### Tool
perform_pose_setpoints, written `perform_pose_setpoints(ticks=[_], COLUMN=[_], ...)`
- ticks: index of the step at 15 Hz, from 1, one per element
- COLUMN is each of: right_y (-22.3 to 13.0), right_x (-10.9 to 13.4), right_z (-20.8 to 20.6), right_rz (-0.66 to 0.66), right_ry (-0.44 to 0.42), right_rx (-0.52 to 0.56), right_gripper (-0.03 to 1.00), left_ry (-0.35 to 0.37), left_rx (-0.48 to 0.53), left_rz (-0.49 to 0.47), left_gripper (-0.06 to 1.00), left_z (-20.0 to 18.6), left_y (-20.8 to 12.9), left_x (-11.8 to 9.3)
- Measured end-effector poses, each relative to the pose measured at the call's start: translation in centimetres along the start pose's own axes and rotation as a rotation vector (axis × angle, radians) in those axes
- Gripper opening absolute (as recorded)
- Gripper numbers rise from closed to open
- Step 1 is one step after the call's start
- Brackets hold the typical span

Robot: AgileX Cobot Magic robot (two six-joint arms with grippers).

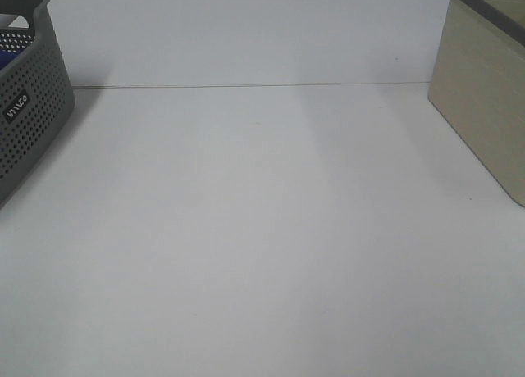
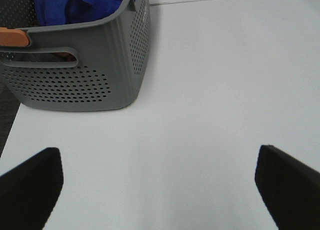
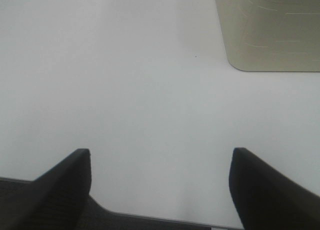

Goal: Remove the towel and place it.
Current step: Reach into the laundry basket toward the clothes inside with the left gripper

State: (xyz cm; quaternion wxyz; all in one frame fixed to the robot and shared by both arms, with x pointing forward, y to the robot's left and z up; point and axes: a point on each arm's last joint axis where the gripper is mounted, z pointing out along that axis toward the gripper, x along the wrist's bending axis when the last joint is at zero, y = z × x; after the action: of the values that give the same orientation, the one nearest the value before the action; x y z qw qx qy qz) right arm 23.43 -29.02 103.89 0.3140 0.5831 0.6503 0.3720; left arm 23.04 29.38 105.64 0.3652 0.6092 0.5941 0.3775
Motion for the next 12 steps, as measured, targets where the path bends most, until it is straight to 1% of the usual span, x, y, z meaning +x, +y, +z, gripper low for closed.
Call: perform_pose_setpoints(ticks=[10, 12], right_y=[0.00, 0.00], right_x=[0.00, 0.00], right_z=[0.00, 0.00], right_rz=[0.000, 0.000], right_ry=[0.000, 0.000], right_rx=[0.000, 0.000], right_gripper=[0.75, 0.75], left_ry=[0.011, 0.012], left_rx=[0.000, 0.021], left_rz=[0.007, 0.008], left_gripper=[0.99, 0.99], left_z=[-0.02, 0.09], left_y=[-0.02, 0.27], left_x=[0.10, 0.15])
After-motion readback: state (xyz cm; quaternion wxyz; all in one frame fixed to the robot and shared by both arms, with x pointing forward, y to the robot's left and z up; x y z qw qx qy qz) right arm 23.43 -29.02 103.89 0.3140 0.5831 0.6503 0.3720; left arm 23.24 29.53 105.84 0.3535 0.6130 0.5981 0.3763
